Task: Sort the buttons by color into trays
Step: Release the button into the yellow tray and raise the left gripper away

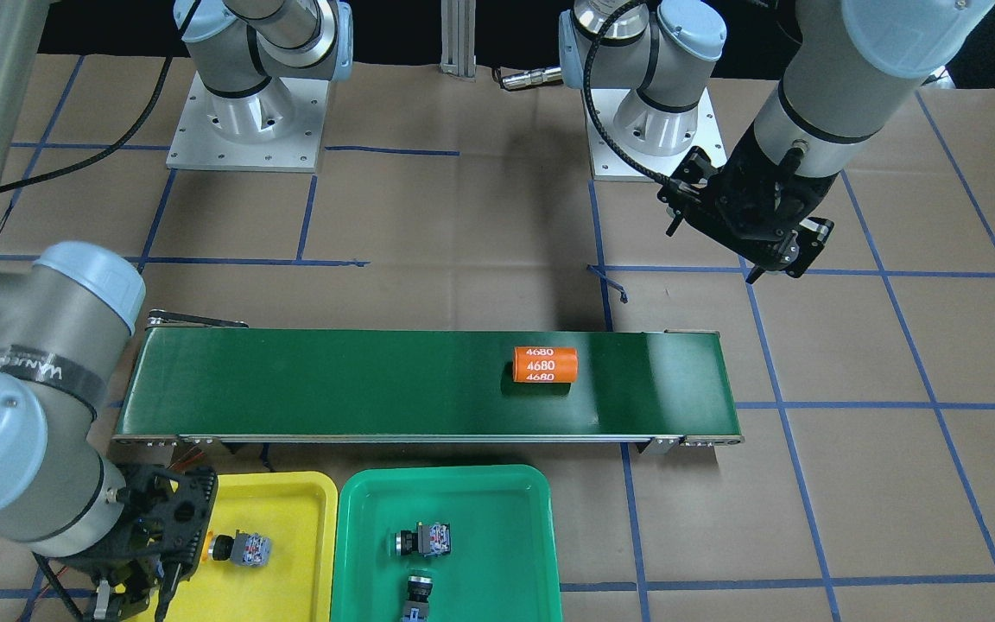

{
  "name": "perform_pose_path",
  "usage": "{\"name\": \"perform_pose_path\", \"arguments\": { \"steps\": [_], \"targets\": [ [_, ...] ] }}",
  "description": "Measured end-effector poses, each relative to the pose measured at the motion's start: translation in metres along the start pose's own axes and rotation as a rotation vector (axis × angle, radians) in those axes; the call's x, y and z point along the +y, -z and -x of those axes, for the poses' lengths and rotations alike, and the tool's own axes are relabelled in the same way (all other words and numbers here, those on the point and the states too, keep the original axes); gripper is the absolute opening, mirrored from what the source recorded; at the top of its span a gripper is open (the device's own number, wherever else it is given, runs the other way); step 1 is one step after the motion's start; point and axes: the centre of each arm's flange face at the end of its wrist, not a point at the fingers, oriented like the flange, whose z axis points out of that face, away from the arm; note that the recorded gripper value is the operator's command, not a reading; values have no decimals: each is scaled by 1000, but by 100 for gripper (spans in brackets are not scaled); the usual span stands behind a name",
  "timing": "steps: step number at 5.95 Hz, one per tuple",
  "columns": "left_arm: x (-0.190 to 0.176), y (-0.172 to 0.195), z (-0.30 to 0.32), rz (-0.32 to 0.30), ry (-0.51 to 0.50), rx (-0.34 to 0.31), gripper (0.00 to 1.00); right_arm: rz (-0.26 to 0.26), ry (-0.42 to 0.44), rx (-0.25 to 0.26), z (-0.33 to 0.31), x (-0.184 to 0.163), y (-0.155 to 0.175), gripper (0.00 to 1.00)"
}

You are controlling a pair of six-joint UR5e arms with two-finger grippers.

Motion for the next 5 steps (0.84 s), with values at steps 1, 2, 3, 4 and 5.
{"name": "perform_pose_path", "arguments": {
  "steps": [1, 2, 3, 4, 5],
  "targets": [
    [1, 9, -1, -41, 198, -20, 99, -28, -5, 5, -15, -3, -40, 86],
    [0, 17, 0, -83, 358, -34, 99, -80, -8, 6, -20, -9, -70, 100],
    [1, 22, -1, -102, 467, -35, 99, -149, -16, 10, -22, -16, -76, 100],
    [2, 23, -2, -108, 530, -31, 99, -159, -25, 31, -22, -18, -52, 100],
    [2, 23, -2, -110, 552, -27, 99, -113, -37, 28, -14, -15, -7, 100]
  ]
}}
